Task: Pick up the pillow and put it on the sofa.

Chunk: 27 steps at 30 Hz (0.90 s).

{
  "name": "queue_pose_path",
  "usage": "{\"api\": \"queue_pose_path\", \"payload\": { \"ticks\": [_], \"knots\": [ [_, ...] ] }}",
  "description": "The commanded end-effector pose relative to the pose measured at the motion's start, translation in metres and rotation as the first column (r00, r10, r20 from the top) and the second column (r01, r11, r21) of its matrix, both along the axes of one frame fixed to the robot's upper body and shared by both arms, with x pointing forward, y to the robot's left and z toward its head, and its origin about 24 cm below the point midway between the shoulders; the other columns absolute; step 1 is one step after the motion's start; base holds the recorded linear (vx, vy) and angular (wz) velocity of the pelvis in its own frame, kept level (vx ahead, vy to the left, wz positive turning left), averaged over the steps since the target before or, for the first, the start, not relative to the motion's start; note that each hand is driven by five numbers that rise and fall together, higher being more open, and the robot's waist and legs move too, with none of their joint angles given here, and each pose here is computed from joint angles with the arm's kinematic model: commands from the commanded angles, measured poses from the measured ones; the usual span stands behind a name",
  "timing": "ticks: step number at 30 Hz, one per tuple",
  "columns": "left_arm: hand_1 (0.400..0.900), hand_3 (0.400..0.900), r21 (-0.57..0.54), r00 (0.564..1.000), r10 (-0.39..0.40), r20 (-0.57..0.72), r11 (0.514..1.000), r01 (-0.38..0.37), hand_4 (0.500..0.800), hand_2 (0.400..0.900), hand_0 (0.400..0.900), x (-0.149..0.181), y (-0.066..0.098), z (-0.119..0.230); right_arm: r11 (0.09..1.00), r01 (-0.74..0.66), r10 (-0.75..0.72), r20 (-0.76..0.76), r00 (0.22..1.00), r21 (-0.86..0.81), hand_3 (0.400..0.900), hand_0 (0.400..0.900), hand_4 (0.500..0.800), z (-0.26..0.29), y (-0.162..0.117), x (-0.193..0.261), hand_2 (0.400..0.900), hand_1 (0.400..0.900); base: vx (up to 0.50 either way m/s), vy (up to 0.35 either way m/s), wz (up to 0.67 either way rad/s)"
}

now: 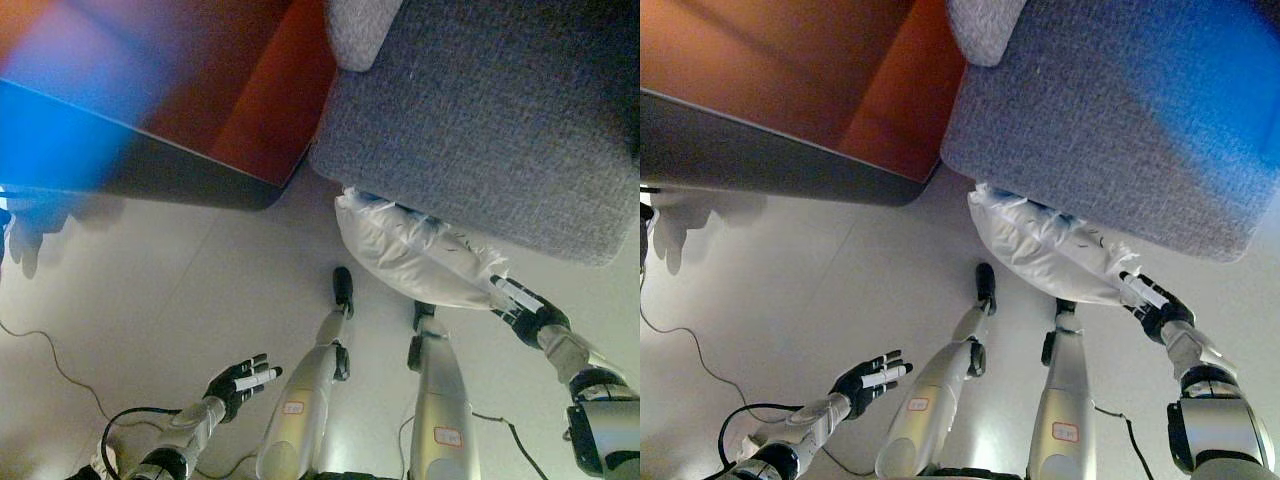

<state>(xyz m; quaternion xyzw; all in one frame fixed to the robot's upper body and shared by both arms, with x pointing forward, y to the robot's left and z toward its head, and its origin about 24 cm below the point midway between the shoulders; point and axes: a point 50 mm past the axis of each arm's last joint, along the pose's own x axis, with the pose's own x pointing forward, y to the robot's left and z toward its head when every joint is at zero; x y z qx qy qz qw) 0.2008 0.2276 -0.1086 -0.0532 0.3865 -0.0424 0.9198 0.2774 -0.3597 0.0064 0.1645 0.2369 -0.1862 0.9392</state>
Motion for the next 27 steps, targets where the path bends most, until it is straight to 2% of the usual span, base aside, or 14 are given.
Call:
{"api": "queue_pose_path", "payload": {
  "ticks": [1,6,14,15,16,19,27],
  "knots": [
    [0.900,0.900,0.018,0.998,0.045,-0.054,0.999,-0.044,0.800,0.900,0.900,-0.016,0.008,-0.008,0.998,-0.003,0.005,0.035,0.999,-0.062,0.900,0.900,0.800,0.021,-0.021,-0.002,0.900,0.900,-0.047,0.034,0.02],
    [0.900,0.900,0.001,0.998,0.046,-0.034,0.999,-0.046,0.800,0.900,0.900,-0.010,0.000,-0.006,0.996,-0.072,0.077,0.101,0.992,-0.054,0.900,0.900,0.800,0.032,-0.007,0.017,0.900,0.900,-0.043,0.035,0.03],
    [0.900,0.900,-0.046,0.999,0.040,-0.013,0.998,-0.041,0.800,0.900,0.900,-0.007,-0.019,-0.007,0.995,-0.084,0.096,0.229,0.969,-0.061,0.900,0.900,0.800,0.067,-0.001,0.042,0.900,0.900,-0.023,0.029,0.03],
    [0.900,0.900,-0.049,0.999,0.039,-0.010,0.998,-0.039,0.800,0.900,0.900,-0.007,-0.021,-0.007,0.993,-0.096,0.110,0.248,0.963,-0.068,0.841,0.841,0.765,0.072,0.000,0.045,0.841,0.841,0.000,0.000,0.00],
    [0.900,0.900,-0.052,0.999,0.038,-0.008,0.998,-0.039,0.800,0.900,0.900,-0.008,-0.022,-0.007,0.991,-0.112,0.127,0.263,0.956,-0.073,0.400,0.400,0.500,0.076,0.001,0.048,0.400,0.400,0.000,0.000,0.00],
    [0.900,0.900,-0.058,0.999,0.037,-0.007,0.998,-0.038,0.800,0.900,0.900,-0.009,-0.028,-0.008,0.988,-0.113,0.139,0.301,0.943,-0.104,0.400,0.400,0.500,0.087,0.004,0.055,0.400,0.400,0.000,0.000,0.00],
    [0.900,0.900,-0.070,0.999,0.046,-0.002,0.996,-0.046,0.800,0.900,0.900,-0.017,-0.032,-0.013,0.991,-0.098,0.122,0.331,0.936,-0.088,0.400,0.400,0.500,0.096,0.003,0.058,0.400,0.400,0.000,0.002,-0.03]
  ]
}}
